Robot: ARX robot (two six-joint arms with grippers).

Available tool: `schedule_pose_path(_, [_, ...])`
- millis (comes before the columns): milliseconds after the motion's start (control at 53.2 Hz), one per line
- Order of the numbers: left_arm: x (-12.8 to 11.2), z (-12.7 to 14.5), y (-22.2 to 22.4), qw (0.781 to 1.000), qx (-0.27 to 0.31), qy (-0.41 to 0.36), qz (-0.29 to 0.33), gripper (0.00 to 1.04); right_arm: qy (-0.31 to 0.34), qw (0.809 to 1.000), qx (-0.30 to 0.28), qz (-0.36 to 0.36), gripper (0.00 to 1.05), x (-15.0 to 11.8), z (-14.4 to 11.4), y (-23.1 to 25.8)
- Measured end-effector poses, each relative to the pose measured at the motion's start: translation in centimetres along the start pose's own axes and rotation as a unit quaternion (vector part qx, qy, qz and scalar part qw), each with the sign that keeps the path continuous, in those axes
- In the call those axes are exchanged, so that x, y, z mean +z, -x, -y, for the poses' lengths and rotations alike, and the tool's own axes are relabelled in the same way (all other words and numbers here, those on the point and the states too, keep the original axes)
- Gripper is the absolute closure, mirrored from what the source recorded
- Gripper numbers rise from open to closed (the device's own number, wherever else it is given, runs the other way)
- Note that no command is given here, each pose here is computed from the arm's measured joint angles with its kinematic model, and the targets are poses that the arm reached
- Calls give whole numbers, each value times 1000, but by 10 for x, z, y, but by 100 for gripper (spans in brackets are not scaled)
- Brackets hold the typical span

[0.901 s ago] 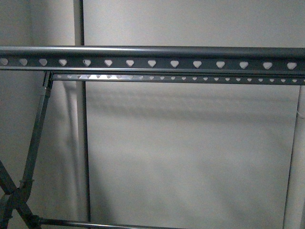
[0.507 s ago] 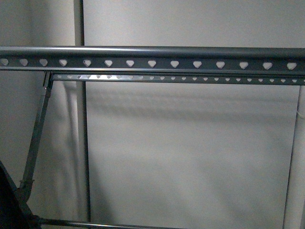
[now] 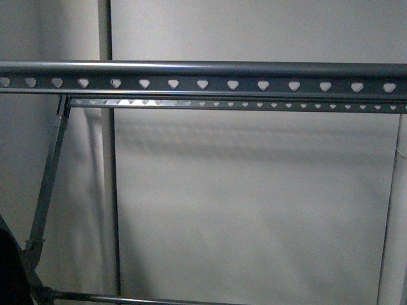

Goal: Hang clothes on hanger

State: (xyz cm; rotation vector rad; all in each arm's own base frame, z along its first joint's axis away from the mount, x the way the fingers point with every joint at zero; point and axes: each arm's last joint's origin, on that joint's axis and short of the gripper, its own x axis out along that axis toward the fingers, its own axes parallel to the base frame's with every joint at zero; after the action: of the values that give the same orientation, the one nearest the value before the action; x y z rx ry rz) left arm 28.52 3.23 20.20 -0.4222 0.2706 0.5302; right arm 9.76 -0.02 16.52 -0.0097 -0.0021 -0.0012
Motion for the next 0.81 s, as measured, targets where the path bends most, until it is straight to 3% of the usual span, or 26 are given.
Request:
schedule_pose_path(263, [10,28,-25,1000,16,10,22,7,0,1000,0,0,7,0,0,0])
schedule_pose_path(563, [4,30,-62,997,70,11,-5,7,0,1000,0,0,7,0,0,0])
schedule_pose_path(808, [10,30,-74,995,93,16,-11,52,0,1000,0,0,7,0,0,0])
